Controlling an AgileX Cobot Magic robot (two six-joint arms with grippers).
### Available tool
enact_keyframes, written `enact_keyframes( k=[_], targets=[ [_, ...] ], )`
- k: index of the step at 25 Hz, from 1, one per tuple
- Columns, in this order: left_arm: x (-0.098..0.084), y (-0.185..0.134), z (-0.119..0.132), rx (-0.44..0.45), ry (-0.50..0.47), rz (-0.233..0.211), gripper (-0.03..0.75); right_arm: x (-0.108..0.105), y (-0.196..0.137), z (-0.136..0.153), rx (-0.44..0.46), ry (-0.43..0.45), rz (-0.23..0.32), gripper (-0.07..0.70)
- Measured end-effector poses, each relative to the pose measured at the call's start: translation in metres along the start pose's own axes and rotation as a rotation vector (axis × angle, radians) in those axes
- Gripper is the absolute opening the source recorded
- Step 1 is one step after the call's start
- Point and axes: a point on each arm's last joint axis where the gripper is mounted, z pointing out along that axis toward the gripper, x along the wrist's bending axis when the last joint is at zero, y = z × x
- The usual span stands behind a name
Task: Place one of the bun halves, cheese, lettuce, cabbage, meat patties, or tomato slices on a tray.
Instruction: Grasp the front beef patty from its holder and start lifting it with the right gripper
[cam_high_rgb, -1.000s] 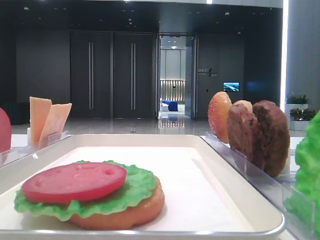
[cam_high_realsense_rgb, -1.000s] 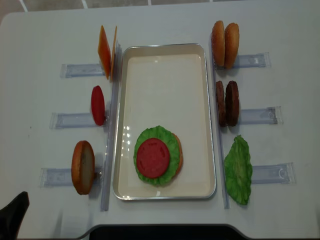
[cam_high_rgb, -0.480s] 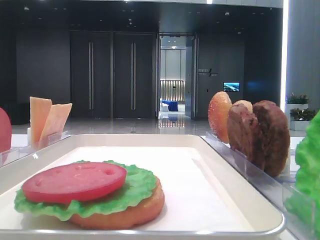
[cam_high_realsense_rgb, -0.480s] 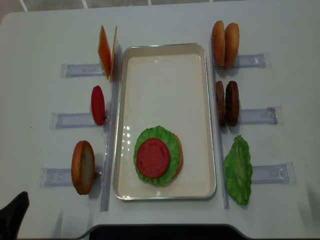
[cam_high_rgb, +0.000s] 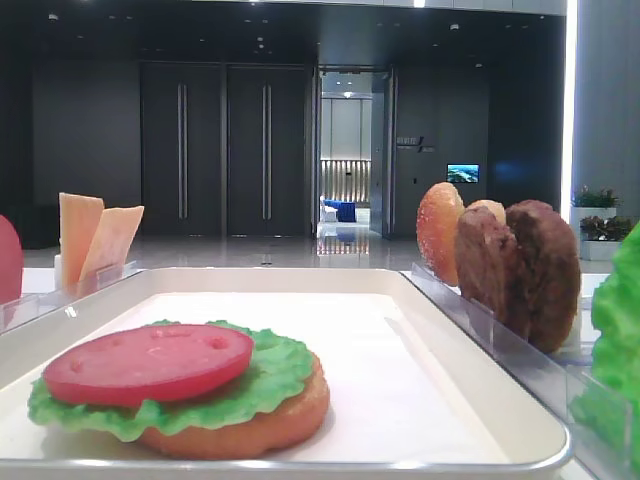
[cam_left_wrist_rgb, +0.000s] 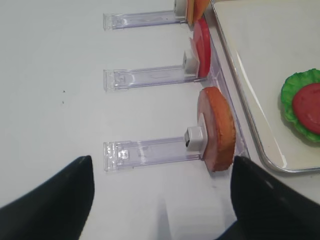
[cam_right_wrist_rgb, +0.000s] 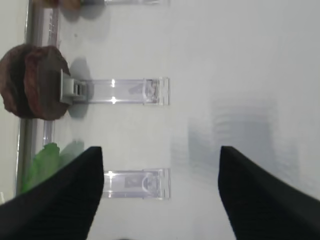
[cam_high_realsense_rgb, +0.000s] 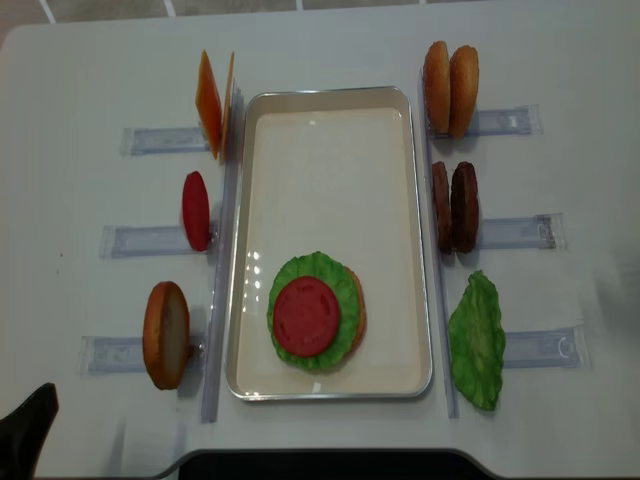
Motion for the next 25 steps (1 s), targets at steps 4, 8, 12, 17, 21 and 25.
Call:
enact_keyframes(
  k=[4,8,12,17,21,25],
  targets=[
    [0.0,0.0,0.0,0.0,0.0,0.0,0.659,-0.002,0.033,0.009,0.014,0.0,0.001,0.465],
    [0.0,0.0,0.0,0.0,0.0,0.0,0.659,-0.003,0.057,0.019,0.042,0.005,0.004,0.465],
    [0.0,0.0,0.0,0.0,0.0,0.0,0.659,-0.004,0.069,0.026,0.101,0.01,0.004,0.465],
    [0.0,0.0,0.0,0.0,0.0,0.0,0.659,-0.005,0.077,0.03,0.11,0.007,0.046,0.465],
    [0.0,0.0,0.0,0.0,0.0,0.0,0.659,-0.005,0.079,0.032,0.114,0.005,0.073,0.465],
    [0.0,0.0,0.0,0.0,0.0,0.0,0.659,0.01,0.079,0.033,0.12,0.02,0.086,0.465]
  ],
)
